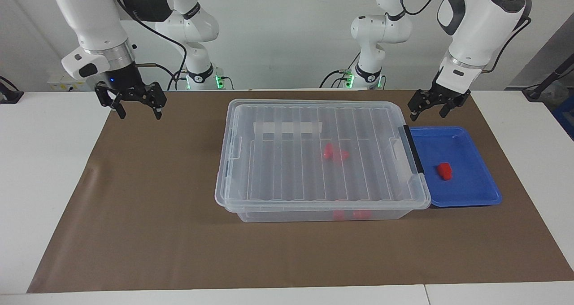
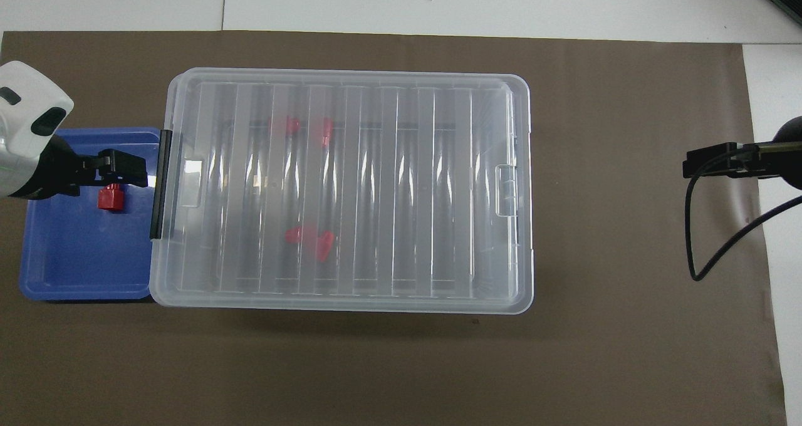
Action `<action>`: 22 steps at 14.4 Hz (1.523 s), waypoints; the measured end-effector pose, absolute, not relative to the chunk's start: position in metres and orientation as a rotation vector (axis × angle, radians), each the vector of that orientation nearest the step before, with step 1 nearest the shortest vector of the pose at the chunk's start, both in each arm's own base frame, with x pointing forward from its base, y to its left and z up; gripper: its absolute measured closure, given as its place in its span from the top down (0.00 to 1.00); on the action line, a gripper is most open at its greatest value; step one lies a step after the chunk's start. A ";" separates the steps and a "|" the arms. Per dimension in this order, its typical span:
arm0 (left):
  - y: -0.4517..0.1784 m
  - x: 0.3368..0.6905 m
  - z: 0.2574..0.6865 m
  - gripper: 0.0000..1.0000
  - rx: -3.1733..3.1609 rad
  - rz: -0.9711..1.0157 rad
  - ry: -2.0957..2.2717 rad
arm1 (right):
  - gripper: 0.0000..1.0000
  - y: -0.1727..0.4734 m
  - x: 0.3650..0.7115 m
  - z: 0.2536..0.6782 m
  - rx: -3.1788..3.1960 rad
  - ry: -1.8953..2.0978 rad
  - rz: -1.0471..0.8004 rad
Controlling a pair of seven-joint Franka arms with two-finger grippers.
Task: Place red block in blue tray from box
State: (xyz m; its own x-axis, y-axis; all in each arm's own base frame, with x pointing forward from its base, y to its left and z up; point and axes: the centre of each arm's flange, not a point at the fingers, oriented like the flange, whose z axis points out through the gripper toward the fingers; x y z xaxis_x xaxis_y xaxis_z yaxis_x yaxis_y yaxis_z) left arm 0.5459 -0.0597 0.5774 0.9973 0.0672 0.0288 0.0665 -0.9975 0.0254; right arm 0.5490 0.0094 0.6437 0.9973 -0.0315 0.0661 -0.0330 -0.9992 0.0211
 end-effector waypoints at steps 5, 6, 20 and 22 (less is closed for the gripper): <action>-0.060 0.546 0.577 1.00 3.115 0.046 0.104 | 1.00 0.010 0.548 0.649 3.118 -0.070 -0.008; -0.060 0.546 0.577 1.00 3.115 0.046 0.104 | 1.00 0.009 0.547 0.648 3.117 -0.076 -0.024; -0.060 0.546 0.577 1.00 3.115 0.046 0.104 | 1.00 0.008 0.544 0.645 3.117 -0.140 -0.052; -0.060 0.546 0.577 1.00 3.115 0.046 0.104 | 1.00 0.010 0.544 0.645 3.134 -0.141 -0.055</action>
State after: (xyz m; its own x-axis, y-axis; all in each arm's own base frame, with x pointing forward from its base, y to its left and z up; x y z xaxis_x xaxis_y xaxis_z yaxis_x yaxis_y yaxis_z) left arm 0.5459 -0.0597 0.5774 0.9973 0.0672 0.0288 0.0665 -0.9975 0.0254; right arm 0.5444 0.0099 0.6446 0.9953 -0.0900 -0.0349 -0.0899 -0.9959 0.0055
